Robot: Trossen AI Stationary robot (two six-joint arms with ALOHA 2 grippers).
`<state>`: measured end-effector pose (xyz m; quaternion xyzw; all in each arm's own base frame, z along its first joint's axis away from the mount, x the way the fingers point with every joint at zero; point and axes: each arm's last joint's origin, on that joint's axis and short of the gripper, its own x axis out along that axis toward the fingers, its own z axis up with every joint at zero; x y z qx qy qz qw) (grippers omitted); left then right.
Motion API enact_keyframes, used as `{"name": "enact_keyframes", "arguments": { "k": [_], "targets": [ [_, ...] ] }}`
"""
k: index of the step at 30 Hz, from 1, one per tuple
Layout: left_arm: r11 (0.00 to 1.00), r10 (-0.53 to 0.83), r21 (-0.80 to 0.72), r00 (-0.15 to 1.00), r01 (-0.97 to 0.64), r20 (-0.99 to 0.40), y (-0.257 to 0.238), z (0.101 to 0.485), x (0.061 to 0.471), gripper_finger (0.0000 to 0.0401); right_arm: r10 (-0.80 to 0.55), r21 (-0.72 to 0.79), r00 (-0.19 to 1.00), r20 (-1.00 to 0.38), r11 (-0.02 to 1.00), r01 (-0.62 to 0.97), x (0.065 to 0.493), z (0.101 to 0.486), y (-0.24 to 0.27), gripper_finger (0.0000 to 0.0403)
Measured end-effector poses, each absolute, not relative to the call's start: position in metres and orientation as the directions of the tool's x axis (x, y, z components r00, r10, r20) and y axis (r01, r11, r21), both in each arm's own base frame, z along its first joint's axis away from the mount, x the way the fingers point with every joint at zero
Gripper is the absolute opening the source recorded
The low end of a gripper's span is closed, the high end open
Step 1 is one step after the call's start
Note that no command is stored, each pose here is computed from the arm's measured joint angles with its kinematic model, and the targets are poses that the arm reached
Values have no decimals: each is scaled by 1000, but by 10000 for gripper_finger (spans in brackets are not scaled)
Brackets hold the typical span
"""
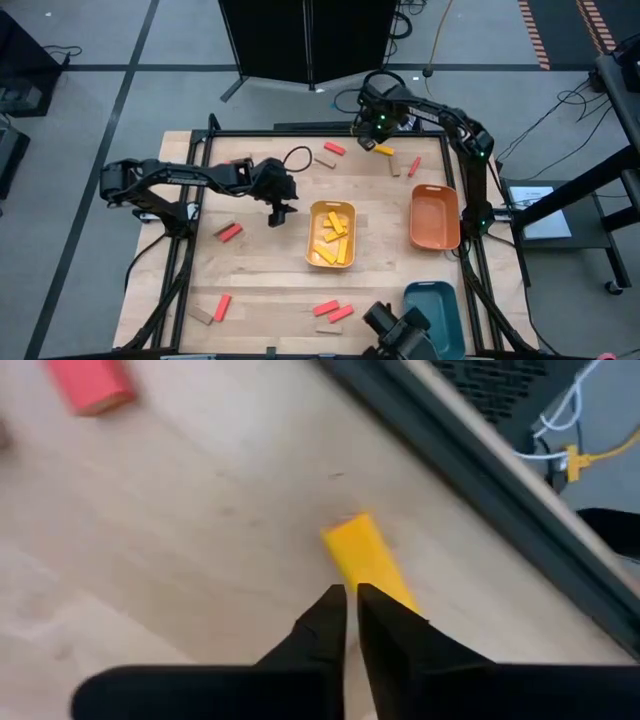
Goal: Sort blocks
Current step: Put the yellow wooden block into the yellow bin
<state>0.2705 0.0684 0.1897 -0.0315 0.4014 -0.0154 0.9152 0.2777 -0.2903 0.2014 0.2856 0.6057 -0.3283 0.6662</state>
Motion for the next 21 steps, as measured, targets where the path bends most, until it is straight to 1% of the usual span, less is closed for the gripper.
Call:
{"name": "enact_keyframes", "arguments": {
  "k": [5, 8, 9, 12, 15, 16, 18, 21],
  "targets": [
    [997, -48, -76, 701, -9, -711, 68, 198, 271, 193, -79, -12, 53, -996, 658, 753, 289, 202, -280, 65],
    [997, -50, -77, 698, -7, -714, 67, 197, 271, 193, -112, -9, 92, -989, 680, 733, 300, 211, -277, 77],
    [997, -48, -74, 705, -6, -707, 68, 198, 272, 193, -119, -11, 101, -988, 701, 713, 303, 212, -274, 78],
    [998, -43, -68, 721, -5, -692, 68, 199, 273, 193, -125, -32, 117, -985, 806, 591, 315, 210, -262, 79],
    [998, -41, -65, 727, -4, -686, 68, 200, 274, 193, -117, -65, 100, -988, 907, 416, 323, 201, -248, 80],
    [998, -41, -65, 726, -4, -686, 68, 200, 274, 193, -129, -92, 76, -989, 922, 377, 324, 198, -244, 80],
    [998, -41, -65, 726, -5, -686, 68, 200, 274, 193, -164, -140, 37, -986, 923, 357, 322, 193, -244, 80],
    [998, -39, -62, 730, -5, -682, 68, 200, 274, 193, -173, -151, 39, -984, 933, 327, 317, 185, -249, 81]
  ]
}}
